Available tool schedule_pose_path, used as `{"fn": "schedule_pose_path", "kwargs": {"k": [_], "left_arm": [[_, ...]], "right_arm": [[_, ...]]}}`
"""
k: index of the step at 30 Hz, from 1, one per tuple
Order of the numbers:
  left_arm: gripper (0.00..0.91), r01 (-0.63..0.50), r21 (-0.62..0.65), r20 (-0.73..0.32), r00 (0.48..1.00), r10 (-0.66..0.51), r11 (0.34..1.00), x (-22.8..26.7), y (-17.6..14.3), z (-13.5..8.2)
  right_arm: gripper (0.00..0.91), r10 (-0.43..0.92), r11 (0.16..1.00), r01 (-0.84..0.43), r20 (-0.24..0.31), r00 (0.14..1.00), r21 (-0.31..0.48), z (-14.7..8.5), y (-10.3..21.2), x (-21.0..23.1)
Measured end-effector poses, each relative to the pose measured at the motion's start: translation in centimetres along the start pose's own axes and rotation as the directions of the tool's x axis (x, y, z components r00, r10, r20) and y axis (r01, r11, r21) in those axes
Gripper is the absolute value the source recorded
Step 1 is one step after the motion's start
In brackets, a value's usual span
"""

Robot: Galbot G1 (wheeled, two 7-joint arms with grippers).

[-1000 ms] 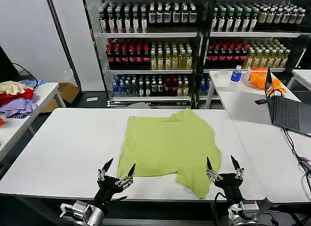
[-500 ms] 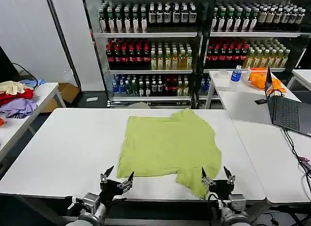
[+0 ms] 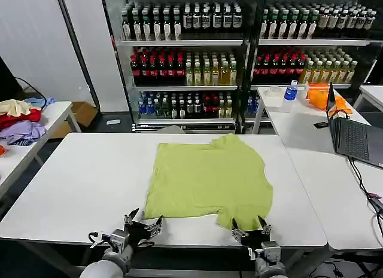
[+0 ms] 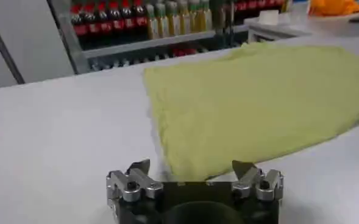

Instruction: Fold and organize the clothes.

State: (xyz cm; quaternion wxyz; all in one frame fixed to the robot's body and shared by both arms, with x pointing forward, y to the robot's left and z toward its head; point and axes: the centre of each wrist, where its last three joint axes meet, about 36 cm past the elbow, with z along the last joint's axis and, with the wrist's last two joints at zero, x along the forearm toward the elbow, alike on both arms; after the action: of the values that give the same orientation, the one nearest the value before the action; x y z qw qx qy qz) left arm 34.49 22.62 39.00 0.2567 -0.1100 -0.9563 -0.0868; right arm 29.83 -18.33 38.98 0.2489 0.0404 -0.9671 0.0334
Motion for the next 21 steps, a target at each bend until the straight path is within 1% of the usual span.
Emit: {"fn": "schedule_pose_path", "kwargs": {"k": [1,2,3,5,9,16,21], "left_arm": [[0.111,0.000,0.001,-0.002,1.000,0.000,1.000,0.0,0.0,0.0],[0.050,0.001,0.000,-0.002,1.000,-0.001,1.000,-0.1,0.1,0.0],[0.020,0.001,-0.001,-0.003,1.000,-0.001,1.000,-0.1,0.2,0.0],[0.020,0.001,-0.003,-0.004,1.000,-0.001,1.000,-0.1,0.2,0.0],[0.020,-0.002,-0.012,-0.007,1.000,0.002,1.000,0.0,0.3,0.0],[0.020,-0.012,-0.021,-0.007,1.000,0.012,1.000,0.4,0.3,0.1],[0.020,-0.021,-0.022,-0.005,1.000,0.020,1.000,0.8,0.5,0.3]], "right_arm": [[0.695,0.000,1.000,0.000,-0.004,1.000,-0.001,0.1,0.1,0.1],[0.584,0.001,1.000,-0.001,-0.007,1.000,-0.002,0.1,0.1,0.1],[0.272,0.001,1.000,-0.001,-0.010,1.000,-0.002,0.2,0.1,0.1],[0.030,-0.001,1.000,0.001,-0.016,1.000,-0.003,0.4,0.3,0.2],[0.000,-0.004,1.000,0.004,-0.026,1.000,-0.009,0.7,0.6,0.5],[0.000,-0.005,1.000,0.004,-0.036,0.999,-0.015,1.1,0.7,1.2],[0.000,-0.005,1.000,0.004,-0.033,0.999,-0.029,1.2,0.7,1.8]]}}
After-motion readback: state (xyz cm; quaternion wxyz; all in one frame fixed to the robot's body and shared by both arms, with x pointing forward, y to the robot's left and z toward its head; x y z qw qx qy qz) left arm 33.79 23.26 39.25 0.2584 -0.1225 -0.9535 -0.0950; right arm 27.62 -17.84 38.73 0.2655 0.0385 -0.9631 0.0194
